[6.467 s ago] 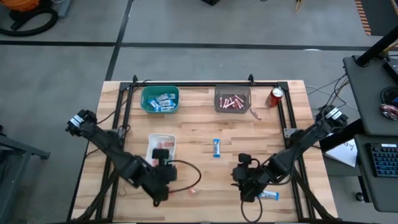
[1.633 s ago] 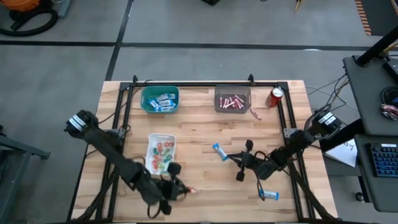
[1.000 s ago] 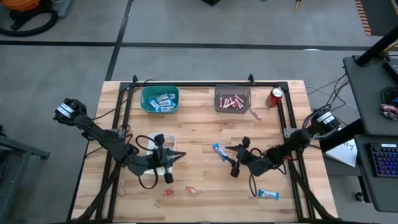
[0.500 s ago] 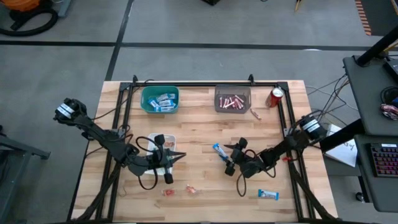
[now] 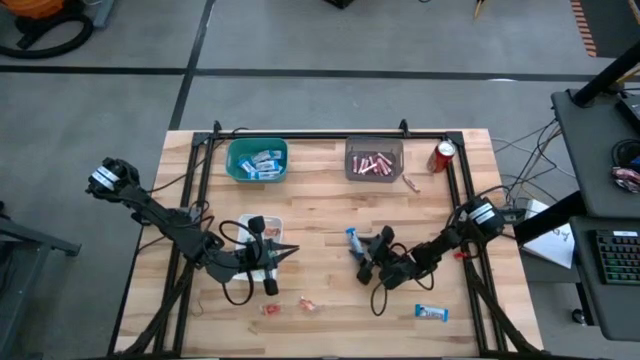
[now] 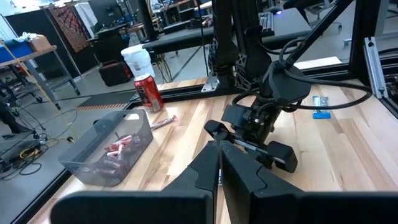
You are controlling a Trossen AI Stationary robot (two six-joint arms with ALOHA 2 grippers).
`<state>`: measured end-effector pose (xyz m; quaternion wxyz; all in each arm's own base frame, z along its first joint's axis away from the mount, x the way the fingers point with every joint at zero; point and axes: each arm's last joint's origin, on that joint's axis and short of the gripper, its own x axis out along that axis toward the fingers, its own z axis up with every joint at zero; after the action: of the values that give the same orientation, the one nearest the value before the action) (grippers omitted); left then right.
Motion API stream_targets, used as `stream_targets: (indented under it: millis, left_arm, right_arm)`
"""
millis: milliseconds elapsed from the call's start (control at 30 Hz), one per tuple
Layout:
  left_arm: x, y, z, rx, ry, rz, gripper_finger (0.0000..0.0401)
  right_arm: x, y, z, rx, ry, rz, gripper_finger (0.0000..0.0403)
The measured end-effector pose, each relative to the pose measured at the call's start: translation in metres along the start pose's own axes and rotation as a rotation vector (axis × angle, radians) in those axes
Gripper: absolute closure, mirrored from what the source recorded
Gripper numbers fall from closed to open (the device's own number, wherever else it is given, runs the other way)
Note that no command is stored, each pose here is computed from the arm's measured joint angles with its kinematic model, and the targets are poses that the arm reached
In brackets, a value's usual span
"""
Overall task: Sort candy
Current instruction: Put the white chocolate bar into the green bin
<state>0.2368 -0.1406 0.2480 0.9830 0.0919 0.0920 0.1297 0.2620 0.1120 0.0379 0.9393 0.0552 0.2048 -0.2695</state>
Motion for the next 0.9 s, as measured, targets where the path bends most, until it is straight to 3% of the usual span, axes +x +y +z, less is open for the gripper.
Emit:
stream_targets:
  millis: [467,667,900]
  left_arm:
    - [0.000,0.000,-0.001,0.006,0.005,0.000,0.0401]
    - [-0.001,0.001,0.001,0.001,0.000,-0.002,0.0401]
    - [-0.007,-0.002,0.002,-0.014,-0.001,-0.023,0.0401]
  right_arm:
    - [0.000,0.002,0.006,-0.074,-0.007,0.035,0.0377]
    - [-0.005,0.002,0.030,-0.136,-0.034,0.077,0.0373]
    - [0.001,-0.015,0.104,-0.154,-0.140,0.228,0.0374]
